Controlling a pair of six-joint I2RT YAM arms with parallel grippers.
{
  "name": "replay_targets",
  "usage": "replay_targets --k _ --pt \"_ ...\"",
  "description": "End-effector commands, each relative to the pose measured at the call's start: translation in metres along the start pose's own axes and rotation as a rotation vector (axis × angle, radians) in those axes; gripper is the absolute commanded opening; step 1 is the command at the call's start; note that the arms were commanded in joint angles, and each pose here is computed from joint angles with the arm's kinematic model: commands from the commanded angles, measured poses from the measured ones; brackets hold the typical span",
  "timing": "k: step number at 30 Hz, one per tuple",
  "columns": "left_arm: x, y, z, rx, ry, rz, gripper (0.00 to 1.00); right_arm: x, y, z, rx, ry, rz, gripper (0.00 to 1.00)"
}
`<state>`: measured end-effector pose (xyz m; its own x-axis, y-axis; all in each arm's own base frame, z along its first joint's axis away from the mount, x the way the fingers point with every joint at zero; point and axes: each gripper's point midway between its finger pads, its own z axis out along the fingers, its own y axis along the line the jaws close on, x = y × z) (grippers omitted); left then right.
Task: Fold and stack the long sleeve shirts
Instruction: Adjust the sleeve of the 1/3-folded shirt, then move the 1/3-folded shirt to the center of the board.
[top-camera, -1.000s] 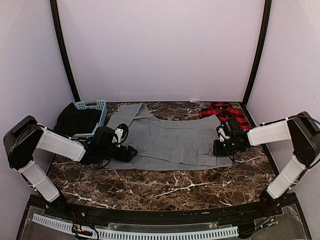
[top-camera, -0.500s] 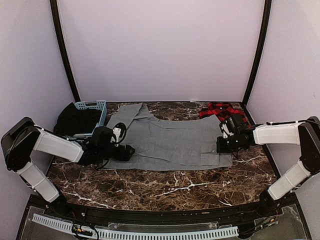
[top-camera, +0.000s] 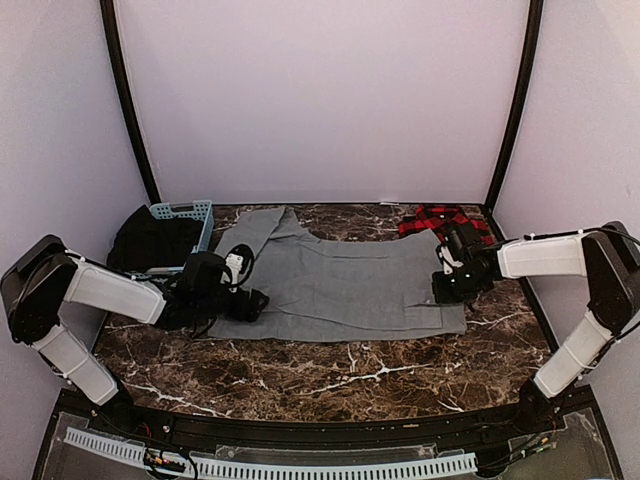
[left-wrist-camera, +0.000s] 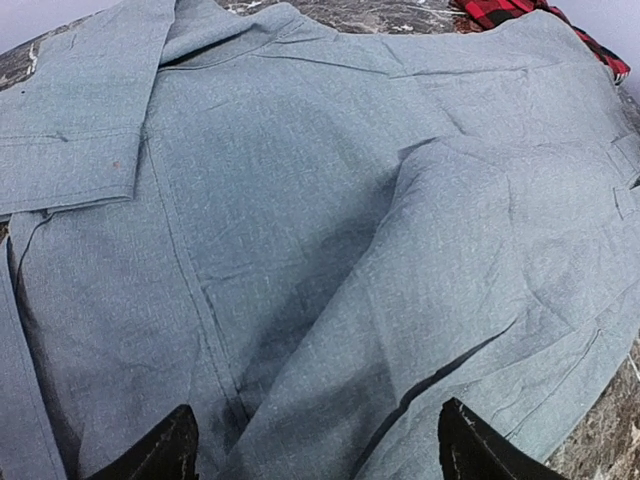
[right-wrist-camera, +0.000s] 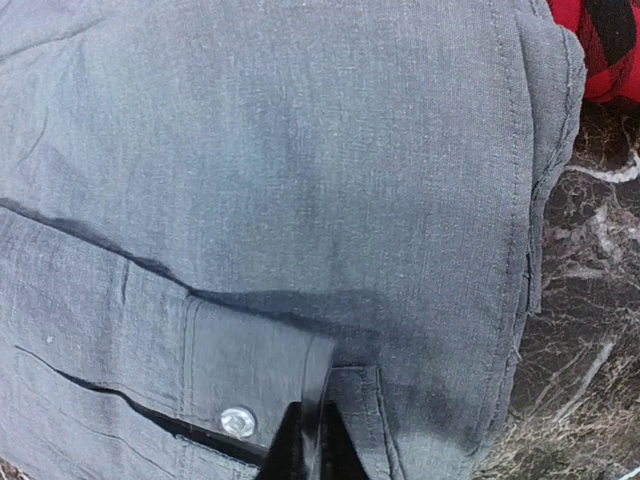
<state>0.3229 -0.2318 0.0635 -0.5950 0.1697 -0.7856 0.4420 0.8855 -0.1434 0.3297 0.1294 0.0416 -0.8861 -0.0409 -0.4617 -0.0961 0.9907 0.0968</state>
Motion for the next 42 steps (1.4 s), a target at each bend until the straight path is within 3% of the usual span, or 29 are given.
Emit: replay_targets --k 1,4,7,11,16,26,34,42 --pt "0.012 0.012 0.009 -0.076 0.062 0.029 0.81 -0.013 -0.003 0.000 0.027 -0.020 -0.022 0.15" --pt "0.022 0.024 0.014 -0.146 0.106 0.029 0.81 -0.023 0.001 -0.013 0.015 -0.069 -0.030 0.30" --pt "0.035 0.032 0.017 -0.191 0.160 0.028 0.81 -0.030 0.017 -0.026 -0.024 -0.127 -0.057 0.36" --pt "0.046 0.034 0.019 -0.212 0.205 0.024 0.80 -0.025 0.049 -0.028 -0.146 -0.165 -0.097 0.34" --pt "0.067 0.033 0.018 -0.215 0.285 0.038 0.80 0.000 0.065 0.003 -0.215 -0.092 -0.100 0.29" --pt "0.083 0.009 0.009 -0.132 0.349 -0.047 0.80 0.061 0.025 0.018 -0.048 0.056 0.038 0.27" --pt "0.128 -0.004 -0.020 -0.129 0.484 -0.170 0.79 0.103 0.015 0.001 0.002 0.123 0.126 0.30" --pt "0.174 -0.022 -0.062 -0.179 0.576 -0.162 0.78 0.125 0.003 -0.030 0.108 0.118 0.120 0.31"
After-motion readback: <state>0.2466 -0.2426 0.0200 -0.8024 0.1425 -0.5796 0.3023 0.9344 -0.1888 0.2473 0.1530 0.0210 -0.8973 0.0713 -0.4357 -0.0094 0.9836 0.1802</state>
